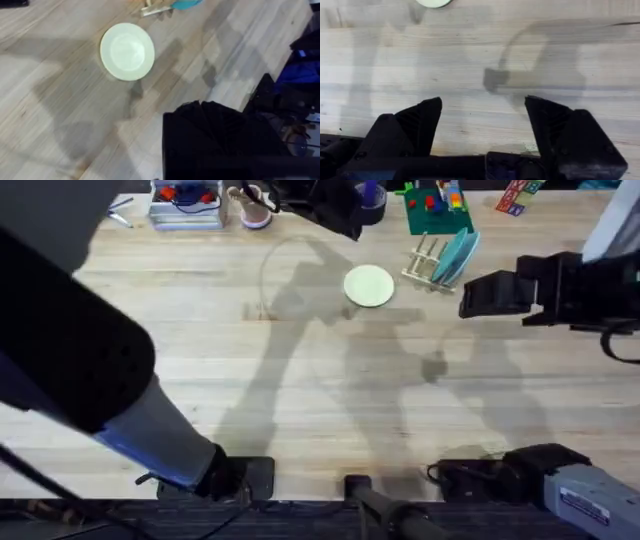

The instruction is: Pick up the plates from the table one by one and place each into a slot on the dish rack.

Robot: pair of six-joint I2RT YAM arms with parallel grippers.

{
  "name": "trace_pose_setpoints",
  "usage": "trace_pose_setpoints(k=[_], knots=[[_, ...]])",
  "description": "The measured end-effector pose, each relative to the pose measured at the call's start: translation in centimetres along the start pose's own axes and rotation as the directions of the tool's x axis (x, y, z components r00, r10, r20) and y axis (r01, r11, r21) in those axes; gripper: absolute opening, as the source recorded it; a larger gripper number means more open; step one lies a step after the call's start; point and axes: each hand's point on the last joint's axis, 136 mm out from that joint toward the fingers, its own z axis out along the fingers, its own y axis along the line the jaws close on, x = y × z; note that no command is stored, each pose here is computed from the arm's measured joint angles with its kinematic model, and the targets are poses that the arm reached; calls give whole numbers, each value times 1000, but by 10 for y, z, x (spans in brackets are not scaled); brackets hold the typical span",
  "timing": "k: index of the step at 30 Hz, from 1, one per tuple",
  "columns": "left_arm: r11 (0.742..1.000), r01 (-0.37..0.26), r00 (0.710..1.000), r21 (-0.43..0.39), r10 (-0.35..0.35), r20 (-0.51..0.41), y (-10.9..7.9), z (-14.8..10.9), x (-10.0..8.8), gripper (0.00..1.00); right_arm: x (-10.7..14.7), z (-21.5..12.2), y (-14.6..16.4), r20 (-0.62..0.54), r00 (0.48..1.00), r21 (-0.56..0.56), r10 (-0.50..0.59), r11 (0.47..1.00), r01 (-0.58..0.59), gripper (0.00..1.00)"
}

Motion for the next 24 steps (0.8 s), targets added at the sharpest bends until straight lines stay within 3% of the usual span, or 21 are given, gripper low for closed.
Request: trace_pose_setpoints(k=[13, 24], knots=[[995, -38, 998, 95, 34, 44, 15, 32, -20, 38, 0, 0, 0, 0, 1000, 0, -3, 1000, 3, 995], [989, 47, 999, 138, -43, -31, 56, 84, -8, 39, 0, 0, 0, 0, 1000, 0, -3, 1000, 3, 995]])
